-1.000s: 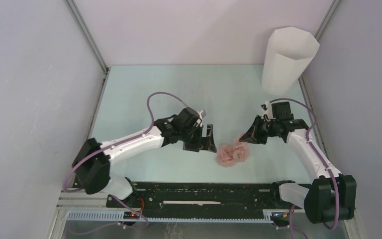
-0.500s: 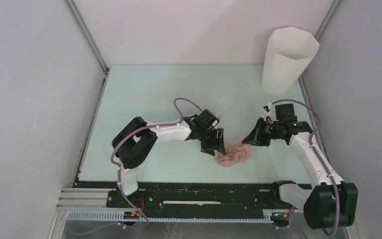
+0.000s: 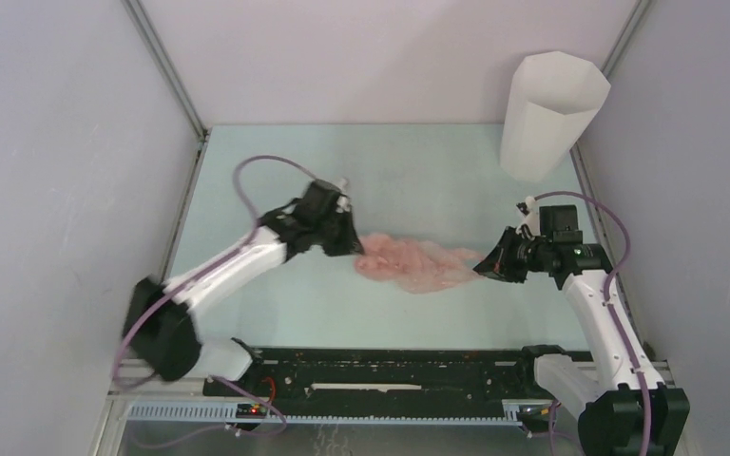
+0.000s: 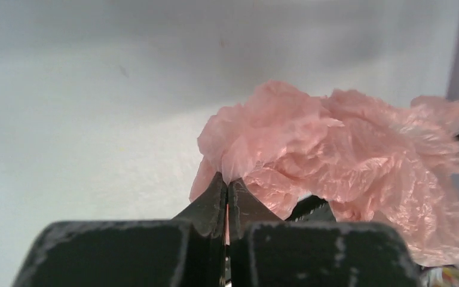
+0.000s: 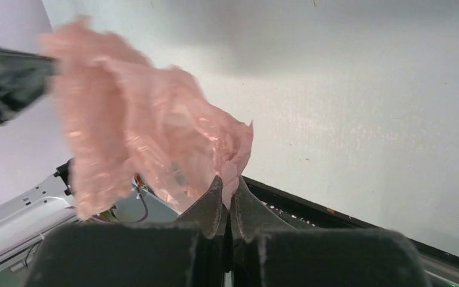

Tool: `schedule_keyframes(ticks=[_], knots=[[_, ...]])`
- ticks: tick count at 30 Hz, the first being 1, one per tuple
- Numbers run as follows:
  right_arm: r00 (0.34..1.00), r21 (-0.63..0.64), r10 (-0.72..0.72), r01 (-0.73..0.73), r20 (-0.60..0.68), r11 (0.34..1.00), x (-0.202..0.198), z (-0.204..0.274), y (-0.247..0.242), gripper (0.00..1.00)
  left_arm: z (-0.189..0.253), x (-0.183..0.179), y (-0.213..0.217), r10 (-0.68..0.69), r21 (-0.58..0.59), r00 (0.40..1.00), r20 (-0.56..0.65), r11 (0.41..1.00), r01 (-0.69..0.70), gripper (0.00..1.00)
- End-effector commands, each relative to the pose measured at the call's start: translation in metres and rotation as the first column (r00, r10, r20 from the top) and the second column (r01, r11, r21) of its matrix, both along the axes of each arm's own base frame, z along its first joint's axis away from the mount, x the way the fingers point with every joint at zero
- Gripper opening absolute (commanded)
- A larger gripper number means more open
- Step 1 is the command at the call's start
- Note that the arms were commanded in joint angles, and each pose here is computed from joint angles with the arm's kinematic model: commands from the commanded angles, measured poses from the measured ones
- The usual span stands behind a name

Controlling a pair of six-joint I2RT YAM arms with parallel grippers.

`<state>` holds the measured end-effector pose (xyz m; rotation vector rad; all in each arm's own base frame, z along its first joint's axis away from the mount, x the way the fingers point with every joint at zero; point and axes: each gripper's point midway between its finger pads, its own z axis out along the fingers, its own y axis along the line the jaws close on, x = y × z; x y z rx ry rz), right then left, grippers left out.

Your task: Put the trash bags into the trash bin

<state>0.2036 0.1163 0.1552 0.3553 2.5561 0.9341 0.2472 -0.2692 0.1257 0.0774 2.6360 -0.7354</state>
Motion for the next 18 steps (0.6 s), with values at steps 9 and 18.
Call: schedule_keyframes(ticks=[9,18], knots=[[0.991,0.068,0.074,-0.082,0.114,0.994,-0.012,0.026,0.013,0.01,0.150,-0.004,0.102,0.168,-0.057,0.850,0.499,0.985,-0.161,0.00],[0.987,0.044,0.075,-0.081,0.140,0.996,-0.022,0.031,0.010,0.01,0.181,-0.025,0.123,0.167,-0.093,0.786,0.596,0.986,-0.139,0.00]])
